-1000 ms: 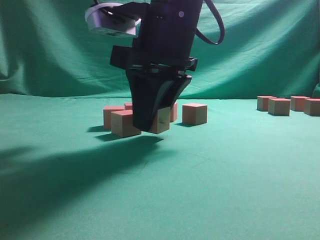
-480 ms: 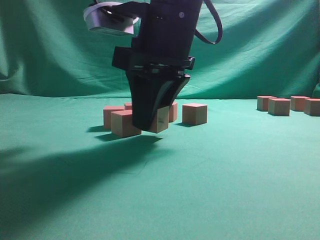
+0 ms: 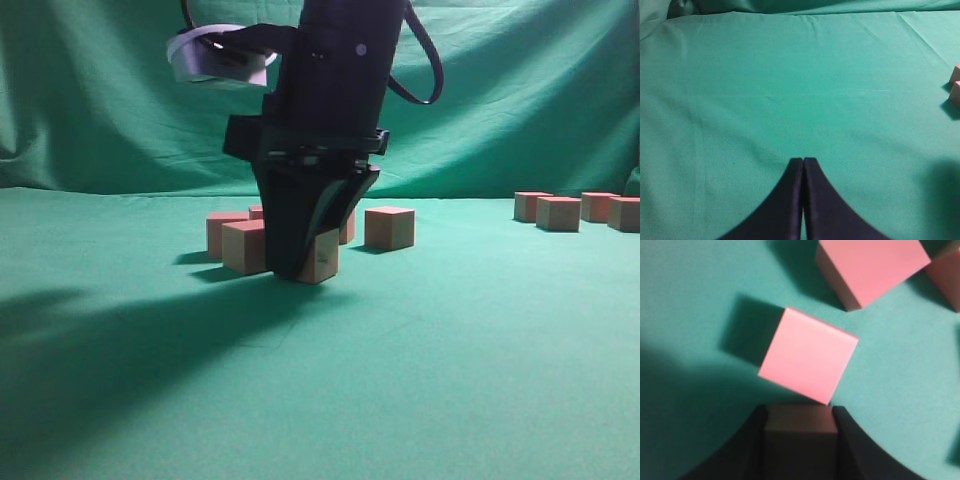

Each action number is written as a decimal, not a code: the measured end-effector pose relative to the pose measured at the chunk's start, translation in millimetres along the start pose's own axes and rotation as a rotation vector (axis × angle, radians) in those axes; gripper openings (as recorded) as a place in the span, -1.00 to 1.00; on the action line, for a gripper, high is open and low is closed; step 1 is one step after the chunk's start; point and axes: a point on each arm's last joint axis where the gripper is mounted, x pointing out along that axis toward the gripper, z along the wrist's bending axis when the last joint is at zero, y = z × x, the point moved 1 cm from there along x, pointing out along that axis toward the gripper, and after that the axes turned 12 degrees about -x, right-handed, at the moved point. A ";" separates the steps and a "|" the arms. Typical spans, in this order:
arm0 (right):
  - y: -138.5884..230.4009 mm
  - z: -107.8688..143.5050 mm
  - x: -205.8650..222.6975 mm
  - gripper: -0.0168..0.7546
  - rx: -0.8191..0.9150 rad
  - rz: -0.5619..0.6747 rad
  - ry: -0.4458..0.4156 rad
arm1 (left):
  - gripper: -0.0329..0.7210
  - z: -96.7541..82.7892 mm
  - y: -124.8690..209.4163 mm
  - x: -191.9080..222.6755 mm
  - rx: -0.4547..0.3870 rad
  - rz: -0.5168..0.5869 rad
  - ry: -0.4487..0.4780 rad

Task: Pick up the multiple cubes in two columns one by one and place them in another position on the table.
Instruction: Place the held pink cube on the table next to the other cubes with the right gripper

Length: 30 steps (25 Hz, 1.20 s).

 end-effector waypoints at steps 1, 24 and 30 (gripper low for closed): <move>0.0 0.0 0.0 -0.27 0.000 0.000 0.000 | -0.91 0.0 0.0 0.0 0.000 0.000 0.000; 0.1 -2.0 0.6 -0.27 -0.040 0.001 0.020 | -0.91 0.0 0.0 0.0 0.000 0.000 0.000; 0.1 -2.0 0.6 -0.27 -0.040 0.001 0.020 | -0.91 0.0 0.0 0.0 0.000 0.000 0.000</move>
